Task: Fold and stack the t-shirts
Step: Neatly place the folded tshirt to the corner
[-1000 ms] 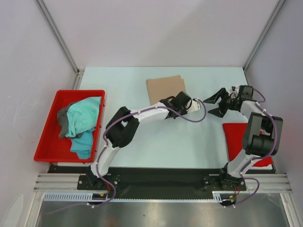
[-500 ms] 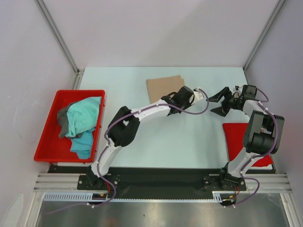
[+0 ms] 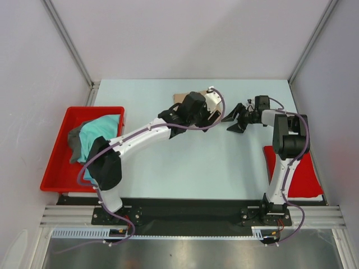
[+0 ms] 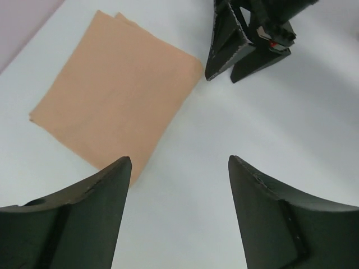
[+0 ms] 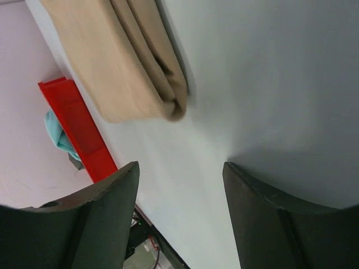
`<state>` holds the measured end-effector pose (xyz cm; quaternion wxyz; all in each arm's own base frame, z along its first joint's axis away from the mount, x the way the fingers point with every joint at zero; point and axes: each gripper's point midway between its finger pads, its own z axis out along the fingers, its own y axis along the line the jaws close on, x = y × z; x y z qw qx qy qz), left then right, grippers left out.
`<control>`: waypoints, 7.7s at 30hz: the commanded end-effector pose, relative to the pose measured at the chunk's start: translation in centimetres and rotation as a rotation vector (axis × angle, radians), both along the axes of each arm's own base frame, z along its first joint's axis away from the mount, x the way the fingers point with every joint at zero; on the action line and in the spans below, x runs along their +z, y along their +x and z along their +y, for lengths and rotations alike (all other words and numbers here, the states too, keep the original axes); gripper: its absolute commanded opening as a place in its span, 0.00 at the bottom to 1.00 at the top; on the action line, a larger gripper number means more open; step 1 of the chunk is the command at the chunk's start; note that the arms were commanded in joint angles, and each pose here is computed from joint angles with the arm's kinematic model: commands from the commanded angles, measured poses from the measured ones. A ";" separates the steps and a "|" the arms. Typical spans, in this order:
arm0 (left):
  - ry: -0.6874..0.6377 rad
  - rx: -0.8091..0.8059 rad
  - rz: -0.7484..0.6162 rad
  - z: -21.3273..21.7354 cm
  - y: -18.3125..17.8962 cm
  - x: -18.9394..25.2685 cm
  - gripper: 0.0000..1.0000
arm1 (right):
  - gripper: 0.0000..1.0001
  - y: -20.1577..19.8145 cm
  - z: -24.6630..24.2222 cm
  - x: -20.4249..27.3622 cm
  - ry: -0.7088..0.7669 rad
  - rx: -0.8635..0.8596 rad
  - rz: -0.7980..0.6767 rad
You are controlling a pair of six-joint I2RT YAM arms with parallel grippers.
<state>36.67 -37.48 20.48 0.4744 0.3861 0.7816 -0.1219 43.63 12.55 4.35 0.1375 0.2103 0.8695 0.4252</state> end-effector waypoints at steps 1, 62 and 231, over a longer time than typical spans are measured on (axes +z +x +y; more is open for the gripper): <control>0.025 -0.028 0.030 0.7 -1.0 -2.1 0.78 | 0.67 3.4 -0.3 0.9 -0.027 -0.013 -0.090; 0.720 -0.416 -0.135 -4.5 -0.2 -20.0 0.59 | 0.70 -9.7 -10.2 11.1 0.018 -0.274 -0.167; -0.479 -0.403 0.479 9.8 -25.6 6.0 0.71 | 0.00 -11.7 -27.2 24.1 -0.926 -1.000 -0.107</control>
